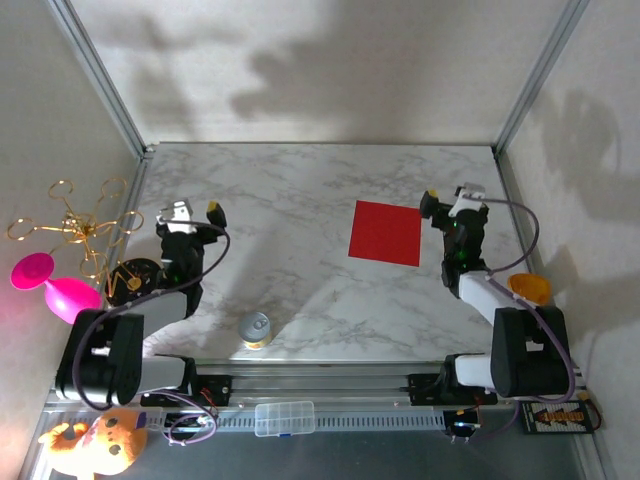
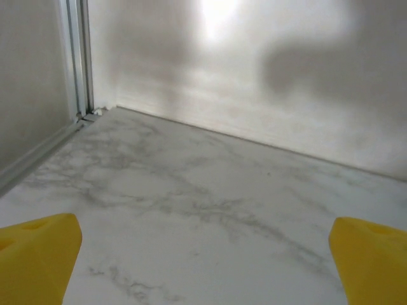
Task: Fold a paper plane with a square sheet of paper (pick it up from the middle)
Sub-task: Move the square sheet of paper to the center of the table, then first fold the square sheet of paper in half at the center of the table.
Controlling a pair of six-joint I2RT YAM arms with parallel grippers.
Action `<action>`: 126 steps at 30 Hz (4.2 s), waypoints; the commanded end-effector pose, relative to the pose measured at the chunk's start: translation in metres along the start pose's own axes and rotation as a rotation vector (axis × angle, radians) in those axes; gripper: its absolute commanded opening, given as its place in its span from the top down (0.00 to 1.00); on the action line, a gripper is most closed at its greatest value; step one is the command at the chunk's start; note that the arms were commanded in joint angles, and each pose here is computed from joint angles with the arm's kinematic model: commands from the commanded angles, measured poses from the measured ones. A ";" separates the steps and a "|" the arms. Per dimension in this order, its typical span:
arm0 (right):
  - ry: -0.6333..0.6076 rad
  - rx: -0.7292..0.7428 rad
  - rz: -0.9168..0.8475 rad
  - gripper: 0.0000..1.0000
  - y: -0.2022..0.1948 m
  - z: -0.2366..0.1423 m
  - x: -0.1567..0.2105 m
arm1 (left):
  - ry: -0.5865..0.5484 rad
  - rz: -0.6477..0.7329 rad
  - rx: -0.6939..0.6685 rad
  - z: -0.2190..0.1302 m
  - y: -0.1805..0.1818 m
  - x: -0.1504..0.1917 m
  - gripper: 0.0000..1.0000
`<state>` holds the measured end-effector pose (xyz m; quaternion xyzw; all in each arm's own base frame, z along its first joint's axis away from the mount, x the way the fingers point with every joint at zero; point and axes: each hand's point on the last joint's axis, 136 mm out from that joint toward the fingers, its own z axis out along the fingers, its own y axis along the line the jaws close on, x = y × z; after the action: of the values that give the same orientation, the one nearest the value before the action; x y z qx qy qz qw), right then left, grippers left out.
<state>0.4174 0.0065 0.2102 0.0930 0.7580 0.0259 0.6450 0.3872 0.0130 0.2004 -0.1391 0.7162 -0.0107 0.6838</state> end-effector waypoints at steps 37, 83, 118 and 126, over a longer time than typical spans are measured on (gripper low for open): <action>0.968 -0.009 0.299 0.15 0.083 0.031 0.196 | 0.743 -0.424 0.184 0.024 -0.128 0.090 0.01; 0.724 0.051 0.233 0.01 0.060 -0.027 0.131 | 1.085 0.184 -0.042 -0.057 -0.240 0.199 0.04; 0.773 0.054 0.259 0.01 0.056 -0.025 0.147 | 1.219 0.259 -0.063 -0.079 -0.251 0.264 0.14; 0.775 0.059 0.257 0.01 0.055 -0.025 0.148 | 1.261 0.239 -0.068 -0.091 -0.239 0.278 0.18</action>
<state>0.3744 0.0905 0.0792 0.1859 0.9266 0.1203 0.3041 0.3602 -0.3051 0.0155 -0.0444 0.9834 -0.0137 0.1753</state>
